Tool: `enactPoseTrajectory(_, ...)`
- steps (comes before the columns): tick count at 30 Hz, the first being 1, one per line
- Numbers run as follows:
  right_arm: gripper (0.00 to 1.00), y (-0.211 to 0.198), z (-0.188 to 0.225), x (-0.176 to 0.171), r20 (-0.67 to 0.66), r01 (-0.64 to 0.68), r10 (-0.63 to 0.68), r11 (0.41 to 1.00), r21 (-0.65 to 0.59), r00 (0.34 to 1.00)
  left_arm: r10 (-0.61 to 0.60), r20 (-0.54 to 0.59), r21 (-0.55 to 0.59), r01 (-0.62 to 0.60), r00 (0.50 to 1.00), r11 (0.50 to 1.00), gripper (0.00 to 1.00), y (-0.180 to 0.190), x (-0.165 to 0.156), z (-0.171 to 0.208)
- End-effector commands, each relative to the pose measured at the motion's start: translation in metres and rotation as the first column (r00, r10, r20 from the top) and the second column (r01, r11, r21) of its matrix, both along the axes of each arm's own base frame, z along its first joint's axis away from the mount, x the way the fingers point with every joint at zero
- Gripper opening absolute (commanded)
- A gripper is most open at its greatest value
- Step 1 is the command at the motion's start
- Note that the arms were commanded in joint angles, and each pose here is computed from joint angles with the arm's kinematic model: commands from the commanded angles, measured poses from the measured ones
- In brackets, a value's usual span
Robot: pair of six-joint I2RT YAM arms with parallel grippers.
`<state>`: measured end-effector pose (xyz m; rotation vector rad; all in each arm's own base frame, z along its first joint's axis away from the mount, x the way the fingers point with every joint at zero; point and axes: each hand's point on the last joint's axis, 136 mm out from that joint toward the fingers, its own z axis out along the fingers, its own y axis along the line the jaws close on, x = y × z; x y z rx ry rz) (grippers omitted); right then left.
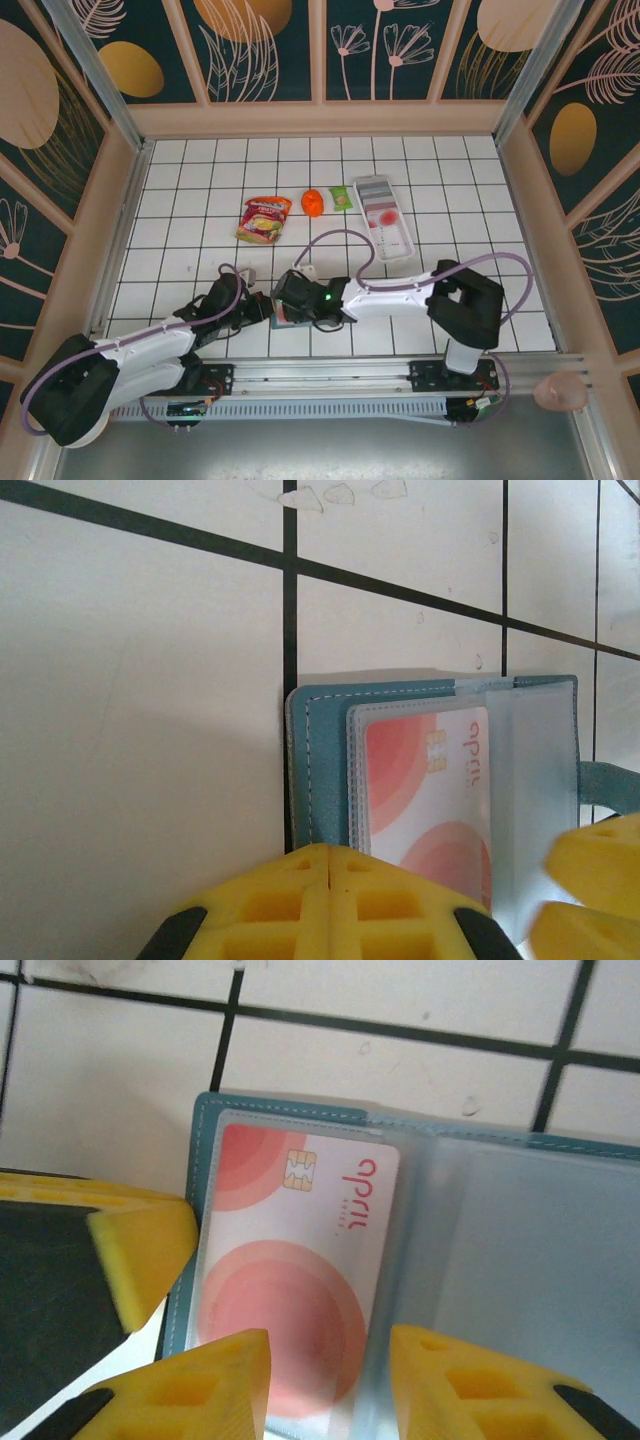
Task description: Put the credit cards into the card holder
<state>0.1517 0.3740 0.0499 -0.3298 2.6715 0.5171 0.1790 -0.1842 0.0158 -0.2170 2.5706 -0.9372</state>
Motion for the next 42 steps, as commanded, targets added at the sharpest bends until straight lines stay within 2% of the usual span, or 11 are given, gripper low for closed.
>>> enactPoseTrajectory(1,0.39,-0.029,0.009,0.003,0.052,0.072,-0.069,0.996,-0.050,0.996,0.006,-0.019,0.025,-0.006,1.000,1.000,0.00,0.005,-0.005,-0.006)
enactPoseTrajectory(5,0.40,-0.049,-0.004,-0.001,0.035,0.104,-0.101,0.988,-0.114,0.994,0.011,-0.013,0.027,-0.010,1.000,1.000,0.00,0.006,-0.004,-0.005)
enactPoseTrajectory(12,0.41,-0.051,-0.020,-0.005,0.008,0.091,-0.091,0.983,-0.162,0.996,0.004,-0.014,0.021,-0.004,1.000,1.000,0.00,0.004,-0.004,-0.004)
enactPoseTrajectory(25,0.42,-0.035,-0.032,-0.011,-0.036,0.054,-0.059,0.988,-0.143,0.998,0.002,-0.021,0.016,-0.002,1.000,1.000,0.00,0.004,-0.006,-0.006)
enactPoseTrajectory(42,0.42,0.013,-0.014,-0.006,-0.058,0.059,-0.053,0.991,0.118,0.997,0.008,-0.018,0.003,-0.008,1.000,1.000,0.00,0.005,-0.007,-0.006)
